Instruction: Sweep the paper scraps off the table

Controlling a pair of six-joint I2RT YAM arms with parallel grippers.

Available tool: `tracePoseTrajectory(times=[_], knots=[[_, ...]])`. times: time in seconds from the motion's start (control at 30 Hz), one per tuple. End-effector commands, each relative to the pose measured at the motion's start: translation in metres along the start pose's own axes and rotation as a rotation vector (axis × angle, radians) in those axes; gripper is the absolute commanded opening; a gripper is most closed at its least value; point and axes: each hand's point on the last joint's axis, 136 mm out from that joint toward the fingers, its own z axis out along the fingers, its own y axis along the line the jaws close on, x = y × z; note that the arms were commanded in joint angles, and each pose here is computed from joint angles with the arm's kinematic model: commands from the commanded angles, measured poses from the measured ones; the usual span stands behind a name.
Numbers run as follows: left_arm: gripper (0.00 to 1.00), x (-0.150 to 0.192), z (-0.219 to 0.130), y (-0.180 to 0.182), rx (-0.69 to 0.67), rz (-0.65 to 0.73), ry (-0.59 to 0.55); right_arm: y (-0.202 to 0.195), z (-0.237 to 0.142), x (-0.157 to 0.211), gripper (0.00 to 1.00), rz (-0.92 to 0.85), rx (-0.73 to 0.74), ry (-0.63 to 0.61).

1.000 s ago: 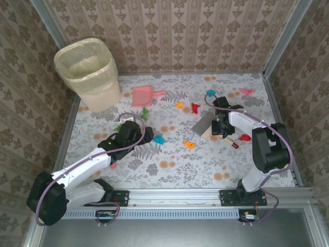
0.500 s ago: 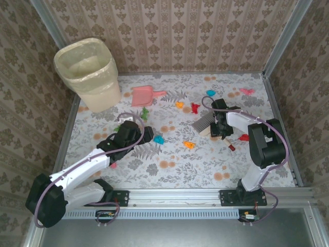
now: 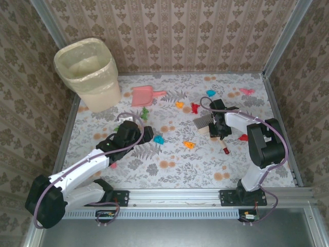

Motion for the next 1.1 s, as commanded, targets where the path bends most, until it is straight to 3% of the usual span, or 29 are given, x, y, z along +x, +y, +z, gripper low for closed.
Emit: tracePoseTrajectory(times=[0.0,0.2,0.47,0.63,0.87,1.07], knots=[[1.00,-0.006,-0.005,-0.007,0.034,0.021,-0.025,0.004,0.011,0.007,0.34,0.025,-0.008,0.043],[1.00,-0.006,-0.006,-0.016,0.090,0.028,-0.032,0.002,0.008,0.008,0.21,0.037,0.009,0.037],[0.99,-0.006,-0.014,-0.059,0.343,0.046,-0.042,0.005,-0.008,0.001,0.00,0.075,-0.026,-0.030],[0.94,-0.003,-0.018,-0.087,0.450,0.058,0.011,0.014,-0.039,-0.003,0.00,0.130,-0.108,-0.075],[0.92,-0.005,-0.020,-0.114,0.413,0.014,0.056,0.036,-0.091,-0.008,0.00,0.222,-0.299,-0.167],[0.89,-0.029,-0.008,-0.164,0.431,-0.116,0.075,0.062,-0.143,-0.021,0.00,0.309,-0.512,-0.229]])
